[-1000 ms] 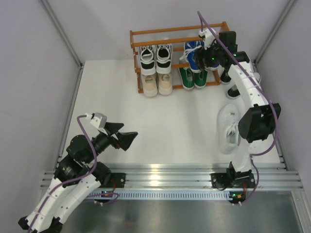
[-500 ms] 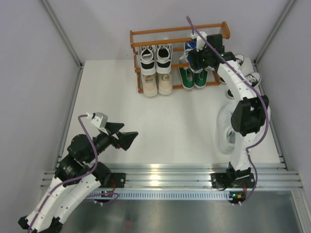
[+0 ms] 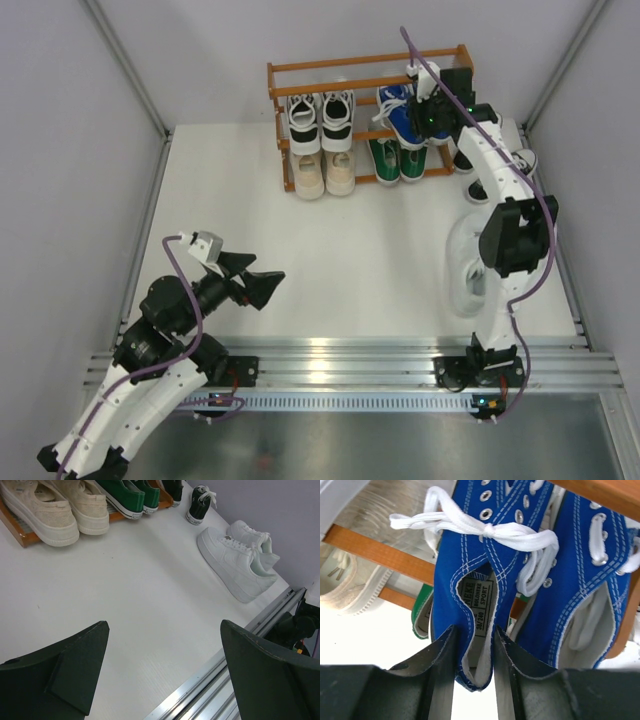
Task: Place and organize the shoes onto the shoe shelf
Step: Adjust the shoe at the shoe shelf, then pick up the shoe at the center of the board.
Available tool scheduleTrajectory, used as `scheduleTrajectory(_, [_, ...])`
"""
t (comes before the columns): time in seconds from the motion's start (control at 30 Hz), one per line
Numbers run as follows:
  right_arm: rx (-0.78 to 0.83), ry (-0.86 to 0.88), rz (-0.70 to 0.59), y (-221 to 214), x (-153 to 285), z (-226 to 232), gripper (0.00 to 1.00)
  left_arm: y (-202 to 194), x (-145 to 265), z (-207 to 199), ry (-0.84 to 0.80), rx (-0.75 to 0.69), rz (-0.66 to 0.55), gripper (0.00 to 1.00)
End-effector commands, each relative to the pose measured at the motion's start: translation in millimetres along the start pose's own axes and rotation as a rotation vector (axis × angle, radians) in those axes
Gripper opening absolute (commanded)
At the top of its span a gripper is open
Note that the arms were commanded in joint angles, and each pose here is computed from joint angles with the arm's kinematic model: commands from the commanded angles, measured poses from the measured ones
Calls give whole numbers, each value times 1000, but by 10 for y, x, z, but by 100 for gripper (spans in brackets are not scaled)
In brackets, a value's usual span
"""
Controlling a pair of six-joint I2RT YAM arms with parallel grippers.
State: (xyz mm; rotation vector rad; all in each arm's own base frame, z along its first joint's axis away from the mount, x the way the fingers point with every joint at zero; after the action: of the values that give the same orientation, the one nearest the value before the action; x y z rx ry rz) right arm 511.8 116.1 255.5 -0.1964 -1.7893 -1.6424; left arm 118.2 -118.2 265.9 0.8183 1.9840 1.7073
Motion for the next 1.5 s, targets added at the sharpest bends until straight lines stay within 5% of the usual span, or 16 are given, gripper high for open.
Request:
scheduleTrajectory(0.0, [8,5,-96,298,178,-67,23,48,-38,-4,-9,-17,-24,98])
scheduleTrajectory(0.5, [14,-33,-172,428,423,-16,57,49,-32,-9,-13,-16,-25,98])
scheduleTrajectory(0.67, [56,40,-240,579,885,158,63,51,-32,-11,-14,-18,-26,98])
scheduleTrajectory(0.83, [150,117,-236,439,1453,339,84,54,-26,4,-1,-15,-30,98])
scheduleTrajectory(0.9, [116,108,-221,189,1641,281,94,50,-20,7,2,-13,-29,98])
scheduleTrajectory(1.0, [17,104,-173,-255,1861,96,96,45,-28,28,18,-9,-26,98])
scheduleTrajectory(1.2, [-144,-66,23,-1266,2447,-425,88,11,-64,49,35,-1,-1,98])
scheduleTrajectory(1.47, [-108,-359,313,-2221,3083,-748,83,-25,-94,15,4,-3,28,99])
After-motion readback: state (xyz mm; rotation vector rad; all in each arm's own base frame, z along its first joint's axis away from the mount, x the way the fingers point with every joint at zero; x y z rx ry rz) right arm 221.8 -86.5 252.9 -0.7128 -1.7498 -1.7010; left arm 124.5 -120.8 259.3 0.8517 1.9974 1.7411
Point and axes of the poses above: each gripper's point midway between its finger pads, its own x axis back along the fingers, its own z axis along the line the jaws close on, y = z × x, the point moved 5 cm from there along x, back along the fingers, and after that the axes turned 11 degrees about -x, right-handed, at the moved point
